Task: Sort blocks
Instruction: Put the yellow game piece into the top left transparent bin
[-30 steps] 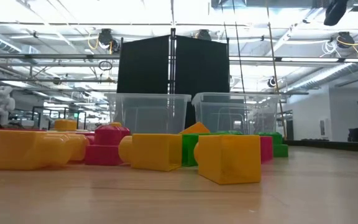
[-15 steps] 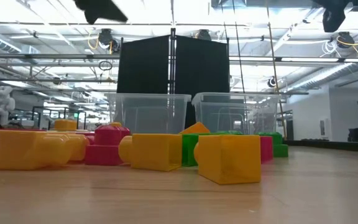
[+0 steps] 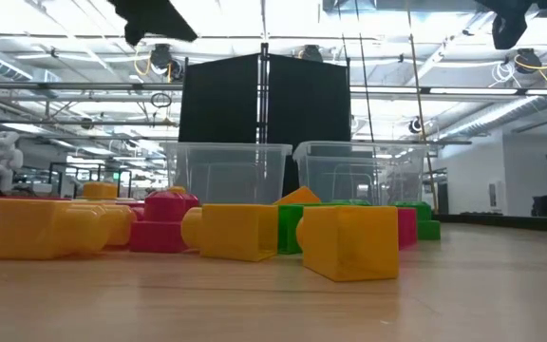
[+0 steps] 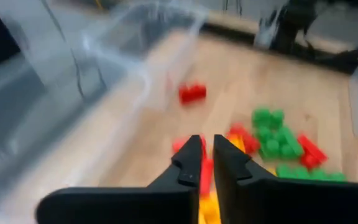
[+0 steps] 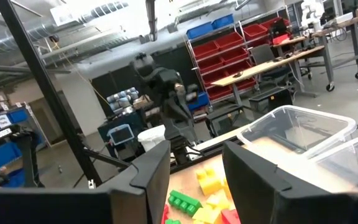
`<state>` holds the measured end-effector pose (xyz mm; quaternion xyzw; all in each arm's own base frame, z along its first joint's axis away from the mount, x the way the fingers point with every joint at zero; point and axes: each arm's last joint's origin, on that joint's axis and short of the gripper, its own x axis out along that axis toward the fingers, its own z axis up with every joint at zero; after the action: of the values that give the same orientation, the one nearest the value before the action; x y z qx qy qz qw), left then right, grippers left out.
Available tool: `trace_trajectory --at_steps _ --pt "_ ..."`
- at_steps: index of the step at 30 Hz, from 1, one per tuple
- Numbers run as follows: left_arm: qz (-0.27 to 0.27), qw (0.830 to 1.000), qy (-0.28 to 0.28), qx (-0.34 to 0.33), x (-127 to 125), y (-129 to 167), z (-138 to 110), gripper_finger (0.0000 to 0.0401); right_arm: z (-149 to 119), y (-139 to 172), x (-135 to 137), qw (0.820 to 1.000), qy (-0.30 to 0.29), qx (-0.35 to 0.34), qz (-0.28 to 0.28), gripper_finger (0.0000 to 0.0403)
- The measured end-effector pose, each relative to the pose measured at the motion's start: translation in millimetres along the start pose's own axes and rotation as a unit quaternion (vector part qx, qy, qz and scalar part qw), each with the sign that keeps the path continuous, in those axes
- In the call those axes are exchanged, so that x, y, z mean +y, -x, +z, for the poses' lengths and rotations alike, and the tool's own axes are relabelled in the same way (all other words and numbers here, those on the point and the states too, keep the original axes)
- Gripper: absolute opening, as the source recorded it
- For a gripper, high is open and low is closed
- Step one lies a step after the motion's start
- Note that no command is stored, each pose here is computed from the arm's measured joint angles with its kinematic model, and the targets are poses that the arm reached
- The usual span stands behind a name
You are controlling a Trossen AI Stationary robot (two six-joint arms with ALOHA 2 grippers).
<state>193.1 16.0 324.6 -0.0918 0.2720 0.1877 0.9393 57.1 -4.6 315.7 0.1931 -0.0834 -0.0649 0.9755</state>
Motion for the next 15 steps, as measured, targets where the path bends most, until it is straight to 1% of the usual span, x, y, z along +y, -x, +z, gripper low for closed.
trace_trajectory --at_steps 2,4,7,11,13,15 --pt "-0.007 0.999 0.011 0.051 2 -6 -7 0.0046 0 0 0 1.000 0.000 0.000 -0.002 0.0146" --pt "-0.015 0.997 0.012 0.072 2 -13 -10 0.0080 0 0 0 1.000 0.000 0.000 -0.002 0.0146" --pt "-0.015 0.995 0.011 0.096 2 -25 -12 0.0146 0 0 0 1.000 0.000 0.000 -0.002 0.0146" --pt "-0.001 0.990 -0.008 0.142 1 -43 -19 0.0238 0 0 0 1.000 0.000 0.000 -0.002 0.0146" --pt "0.010 0.985 -0.013 0.172 2 -51 -24 0.0275 0 0 0 1.000 0.000 0.001 -0.002 0.0146" --pt "0.021 0.977 -0.019 0.210 3 -58 -31 0.0303 0 0 0 1.000 0.000 0.001 -0.002 0.0146"
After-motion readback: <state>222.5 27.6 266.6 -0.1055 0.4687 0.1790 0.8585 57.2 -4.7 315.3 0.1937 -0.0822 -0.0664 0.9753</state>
